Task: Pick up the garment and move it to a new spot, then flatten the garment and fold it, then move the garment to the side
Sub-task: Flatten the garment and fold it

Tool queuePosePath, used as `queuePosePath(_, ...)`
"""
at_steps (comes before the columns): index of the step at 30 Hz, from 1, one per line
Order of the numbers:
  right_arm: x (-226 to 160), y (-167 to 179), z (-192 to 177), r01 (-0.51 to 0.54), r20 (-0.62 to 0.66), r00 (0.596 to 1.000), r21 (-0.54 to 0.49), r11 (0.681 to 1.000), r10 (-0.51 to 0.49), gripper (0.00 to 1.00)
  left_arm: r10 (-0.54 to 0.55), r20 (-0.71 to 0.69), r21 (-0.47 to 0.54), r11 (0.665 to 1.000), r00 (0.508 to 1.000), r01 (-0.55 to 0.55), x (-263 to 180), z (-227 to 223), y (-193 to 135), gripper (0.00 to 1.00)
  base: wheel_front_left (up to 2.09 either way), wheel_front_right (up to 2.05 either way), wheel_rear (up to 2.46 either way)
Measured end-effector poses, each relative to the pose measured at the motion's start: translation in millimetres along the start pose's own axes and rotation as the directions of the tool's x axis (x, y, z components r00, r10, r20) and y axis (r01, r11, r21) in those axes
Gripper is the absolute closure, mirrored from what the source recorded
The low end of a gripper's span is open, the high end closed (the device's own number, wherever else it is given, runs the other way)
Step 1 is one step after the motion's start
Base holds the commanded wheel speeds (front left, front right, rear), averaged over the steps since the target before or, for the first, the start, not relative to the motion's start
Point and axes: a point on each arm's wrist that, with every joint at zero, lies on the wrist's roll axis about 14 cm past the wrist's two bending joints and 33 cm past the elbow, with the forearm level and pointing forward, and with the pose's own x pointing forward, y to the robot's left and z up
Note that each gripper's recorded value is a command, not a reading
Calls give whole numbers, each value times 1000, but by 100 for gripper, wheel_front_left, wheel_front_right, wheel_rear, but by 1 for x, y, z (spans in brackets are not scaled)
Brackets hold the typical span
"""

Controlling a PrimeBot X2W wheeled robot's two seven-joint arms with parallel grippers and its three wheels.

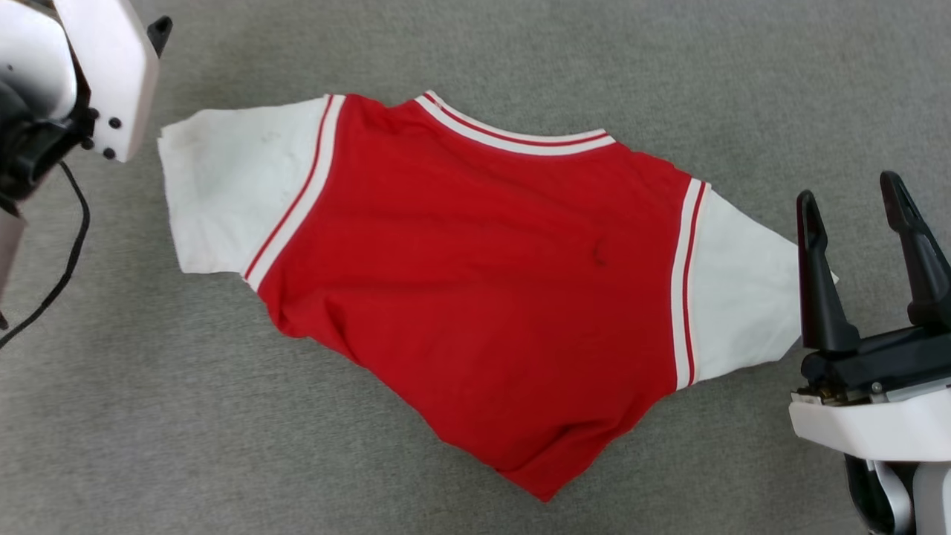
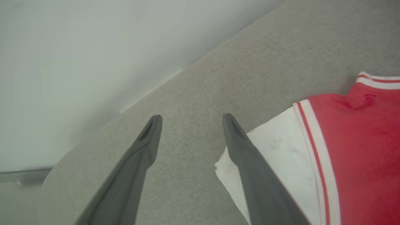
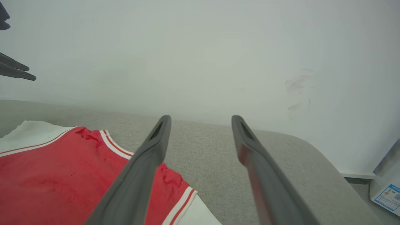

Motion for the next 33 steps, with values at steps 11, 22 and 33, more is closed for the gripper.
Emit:
queuePosePath(11,9,-5,-35,4,-71,997,-7,1000,-5,0,-170,-493,34,976,853,214,28,-81,-36,0,0,0,0)
queuePosePath(22,14,-9,-56,6,-110,994,-9,1000,-7,0,-215,-590,18,960,778,279,44,-115,-49,100,0,0,0)
queuePosePath(33,35,-30,0,-21,23,999,-152,988,25,0,-231,-463,55,956,856,288,14,-87,-56,100,0,0,0)
